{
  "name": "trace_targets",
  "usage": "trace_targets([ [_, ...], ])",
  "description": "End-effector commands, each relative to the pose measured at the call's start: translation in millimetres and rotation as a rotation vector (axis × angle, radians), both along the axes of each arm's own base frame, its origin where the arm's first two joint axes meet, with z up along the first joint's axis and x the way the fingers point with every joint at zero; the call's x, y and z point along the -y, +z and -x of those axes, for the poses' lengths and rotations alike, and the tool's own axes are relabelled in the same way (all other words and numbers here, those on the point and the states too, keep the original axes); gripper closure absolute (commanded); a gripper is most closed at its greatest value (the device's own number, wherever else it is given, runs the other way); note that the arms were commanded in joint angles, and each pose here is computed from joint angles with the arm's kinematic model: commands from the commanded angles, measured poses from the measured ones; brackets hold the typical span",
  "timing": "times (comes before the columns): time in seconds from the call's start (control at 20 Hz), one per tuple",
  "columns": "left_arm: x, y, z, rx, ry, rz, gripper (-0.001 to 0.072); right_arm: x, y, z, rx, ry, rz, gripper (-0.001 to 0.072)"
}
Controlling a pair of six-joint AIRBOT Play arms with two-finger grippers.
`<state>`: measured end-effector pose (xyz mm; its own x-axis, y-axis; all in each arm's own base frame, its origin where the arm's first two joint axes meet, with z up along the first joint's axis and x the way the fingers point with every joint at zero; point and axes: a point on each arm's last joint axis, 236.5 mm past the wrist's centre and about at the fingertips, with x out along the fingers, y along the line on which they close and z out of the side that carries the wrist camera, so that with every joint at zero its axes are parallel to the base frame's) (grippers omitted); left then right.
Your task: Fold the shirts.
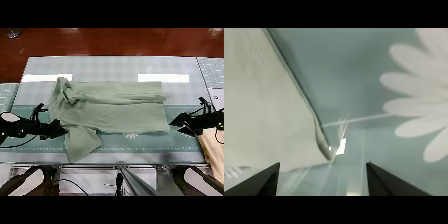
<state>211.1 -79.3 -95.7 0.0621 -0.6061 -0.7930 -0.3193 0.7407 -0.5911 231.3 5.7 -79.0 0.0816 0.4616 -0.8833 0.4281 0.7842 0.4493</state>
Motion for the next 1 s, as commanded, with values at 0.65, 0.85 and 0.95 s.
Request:
trace_targets([
  [0.65,-16.8,28.5,-39.6,0.1,0.056,0.003,0.067,-42.5,4.9,-46.9,0.118,0.029,-0.185,0.0695],
  [0.85,-58.2,83.5,-98.2,0.259,0.133,-0.057,0.0671,-9.0,47.7,-94.7,0.251,-0.021,-0.141,0.0695],
  [0.95,-66.6,100.2,-128.6,0.311,0.15,-0.081,0.0671,-7.1,67.8,-121.4,0.318,-0.006,-0.127,0.0695],
])
